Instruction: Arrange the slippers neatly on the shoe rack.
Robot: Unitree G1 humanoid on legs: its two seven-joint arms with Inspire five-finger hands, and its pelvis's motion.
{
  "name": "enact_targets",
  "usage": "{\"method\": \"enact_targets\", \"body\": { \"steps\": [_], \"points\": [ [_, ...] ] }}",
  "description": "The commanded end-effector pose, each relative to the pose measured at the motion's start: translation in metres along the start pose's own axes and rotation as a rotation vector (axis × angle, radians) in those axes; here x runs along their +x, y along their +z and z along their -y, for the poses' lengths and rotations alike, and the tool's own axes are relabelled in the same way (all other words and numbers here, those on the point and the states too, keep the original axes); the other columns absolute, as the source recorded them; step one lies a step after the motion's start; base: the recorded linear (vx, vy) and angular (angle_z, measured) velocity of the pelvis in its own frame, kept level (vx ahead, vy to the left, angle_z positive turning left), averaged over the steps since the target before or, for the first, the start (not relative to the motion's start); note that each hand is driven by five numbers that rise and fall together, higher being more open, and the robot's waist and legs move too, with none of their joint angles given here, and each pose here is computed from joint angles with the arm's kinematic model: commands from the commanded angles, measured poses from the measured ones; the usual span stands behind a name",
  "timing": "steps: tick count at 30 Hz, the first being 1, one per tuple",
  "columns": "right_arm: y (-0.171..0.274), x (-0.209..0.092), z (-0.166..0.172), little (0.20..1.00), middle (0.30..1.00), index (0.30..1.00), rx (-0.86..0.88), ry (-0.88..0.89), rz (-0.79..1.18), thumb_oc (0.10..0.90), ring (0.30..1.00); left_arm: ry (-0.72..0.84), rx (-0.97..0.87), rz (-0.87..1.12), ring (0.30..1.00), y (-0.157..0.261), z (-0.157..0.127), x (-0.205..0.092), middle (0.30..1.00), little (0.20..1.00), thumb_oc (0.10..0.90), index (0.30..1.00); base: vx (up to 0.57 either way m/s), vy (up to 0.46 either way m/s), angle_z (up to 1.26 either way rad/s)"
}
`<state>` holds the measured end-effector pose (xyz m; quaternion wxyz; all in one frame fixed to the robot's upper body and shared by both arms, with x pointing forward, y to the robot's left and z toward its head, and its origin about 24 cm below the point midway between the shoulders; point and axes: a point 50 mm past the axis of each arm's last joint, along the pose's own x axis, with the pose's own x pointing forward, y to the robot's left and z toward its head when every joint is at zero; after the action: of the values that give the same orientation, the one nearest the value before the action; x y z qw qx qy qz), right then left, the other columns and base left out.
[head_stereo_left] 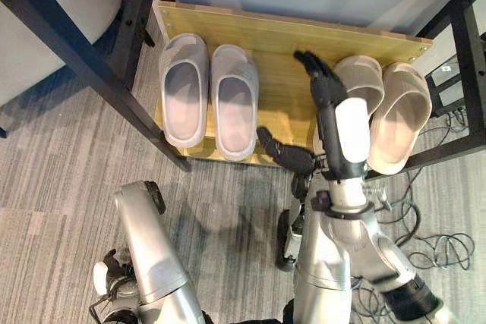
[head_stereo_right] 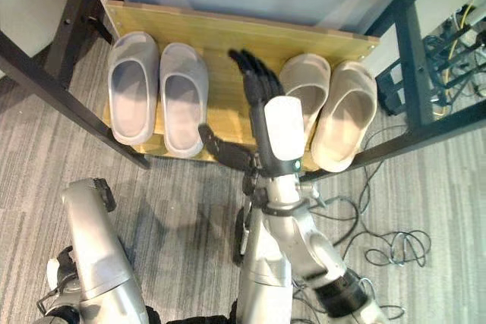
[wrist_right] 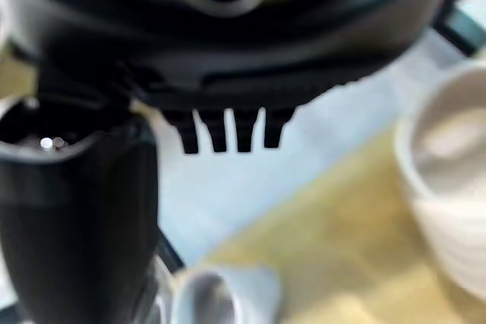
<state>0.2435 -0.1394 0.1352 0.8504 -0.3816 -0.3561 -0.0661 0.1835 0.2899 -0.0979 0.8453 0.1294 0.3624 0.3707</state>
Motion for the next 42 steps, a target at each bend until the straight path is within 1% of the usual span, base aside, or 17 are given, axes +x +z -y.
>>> {"method": "enact_targets", "body": {
  "steps": [1, 3, 6, 8, 11, 12, 14, 17, 21, 22, 23, 24, 30, 31, 33, 38, 42],
  "points": [
    [0.052, 0.020, 0.048, 0.900, 0.900, 0.900, 0.110, -0.237, 0.313, 0.800, 0.900, -0.055, -0.020, 0.176, 0.900, 0.024, 0.016, -0.008, 0.900, 0.900, 0.800, 0.900, 0.04, 0.042, -0.11],
    [0.045, 0.007, 0.052, 0.900, 0.900, 0.900, 0.076, -0.209, 0.293, 0.800, 0.900, -0.051, -0.060, 0.301, 0.900, 0.053, 0.012, -0.008, 0.900, 0.900, 0.800, 0.900, 0.05, 0.050, 0.02],
    [0.044, -0.008, 0.054, 0.900, 0.900, 0.900, 0.008, -0.170, 0.320, 0.800, 0.900, -0.051, -0.047, 0.401, 0.900, 0.066, 0.007, -0.011, 0.900, 0.900, 0.800, 0.900, 0.08, 0.012, 0.02],
    [0.035, -0.018, 0.045, 0.900, 0.900, 0.900, -0.017, -0.076, 0.293, 0.800, 0.900, -0.066, -0.025, 0.429, 0.900, 0.065, 0.008, -0.014, 0.900, 0.900, 0.800, 0.900, 0.10, 0.012, 0.00],
    [0.022, -0.030, 0.031, 0.900, 0.900, 0.900, 0.002, 0.053, 0.206, 0.800, 0.900, -0.141, -0.006, 0.408, 0.900, 0.054, 0.025, -0.023, 0.900, 0.900, 0.800, 0.900, 0.07, 0.014, 0.04],
    [0.021, -0.031, 0.032, 0.900, 0.900, 0.900, 0.002, 0.054, 0.205, 0.800, 0.900, -0.143, -0.005, 0.407, 0.900, 0.053, 0.025, -0.023, 0.900, 0.900, 0.800, 0.900, 0.04, 0.024, 0.11],
    [0.011, -0.045, 0.024, 0.900, 0.900, 0.900, -0.002, 0.164, 0.152, 0.800, 0.900, -0.217, 0.017, 0.345, 0.900, 0.034, 0.035, -0.028, 0.900, 0.900, 0.800, 0.900, 0.07, 0.034, 0.08],
    [0.000, -0.055, 0.016, 0.900, 0.900, 0.900, -0.010, 0.237, 0.093, 0.800, 0.900, -0.270, 0.053, 0.303, 0.900, 0.019, 0.041, -0.032, 0.900, 0.900, 0.800, 0.900, 0.05, 0.044, 0.09],
    [-0.022, -0.080, 0.004, 0.900, 0.900, 0.900, 0.116, 0.303, -0.160, 0.800, 0.900, -0.347, 0.135, 0.215, 0.900, -0.011, 0.046, -0.039, 0.900, 0.900, 0.800, 0.900, 0.07, 0.072, 0.00],
    [-0.022, -0.080, 0.004, 0.900, 0.900, 0.900, 0.117, 0.304, -0.161, 0.800, 0.900, -0.347, 0.136, 0.215, 0.900, -0.012, 0.046, -0.039, 0.900, 0.900, 0.800, 0.900, 0.09, 0.109, -0.12],
    [-0.032, -0.094, -0.001, 0.900, 0.900, 0.900, 0.186, 0.324, -0.286, 0.800, 0.900, -0.361, 0.156, 0.176, 0.900, -0.023, 0.045, -0.040, 0.900, 0.900, 0.800, 0.900, 0.06, 0.083, -0.17],
    [-0.032, -0.094, -0.001, 0.900, 0.900, 0.900, 0.187, 0.325, -0.287, 0.800, 0.900, -0.361, 0.156, 0.176, 0.900, -0.024, 0.045, -0.040, 0.900, 0.900, 0.800, 0.900, 0.10, 0.125, -0.17],
    [-0.051, -0.140, -0.013, 0.900, 0.900, 0.900, 0.329, 0.386, -0.596, 0.800, 0.900, -0.422, 0.227, 0.076, 0.900, -0.051, 0.046, -0.046, 0.900, 0.900, 0.800, 0.900, 0.07, 0.135, -0.12],
    [-0.052, -0.154, -0.017, 0.900, 0.900, 0.900, 0.399, 0.386, -0.682, 0.800, 0.900, -0.446, 0.240, 0.052, 0.900, -0.058, 0.049, -0.050, 0.900, 0.900, 0.800, 0.900, 0.01, 0.201, -0.08],
    [-0.059, -0.164, -0.025, 0.900, 0.900, 0.900, 0.454, 0.367, -0.776, 0.800, 0.900, -0.459, 0.243, 0.055, 0.900, -0.057, 0.053, -0.051, 0.900, 0.900, 0.800, 0.900, -0.09, 0.179, -0.14],
    [-0.057, -0.169, -0.036, 0.900, 0.900, 0.900, 0.559, 0.347, -0.837, 0.800, 0.900, -0.480, 0.242, 0.074, 0.900, -0.056, 0.055, -0.055, 0.900, 0.900, 0.800, 0.900, -0.22, 0.141, -0.14],
    [-0.053, -0.175, -0.043, 0.900, 0.900, 0.900, 0.577, 0.329, -0.863, 0.800, 0.900, -0.496, 0.140, 0.093, 0.900, -0.054, 0.050, -0.058, 0.900, 0.900, 0.800, 0.900, -0.26, -0.058, -0.07]
  ]
}}
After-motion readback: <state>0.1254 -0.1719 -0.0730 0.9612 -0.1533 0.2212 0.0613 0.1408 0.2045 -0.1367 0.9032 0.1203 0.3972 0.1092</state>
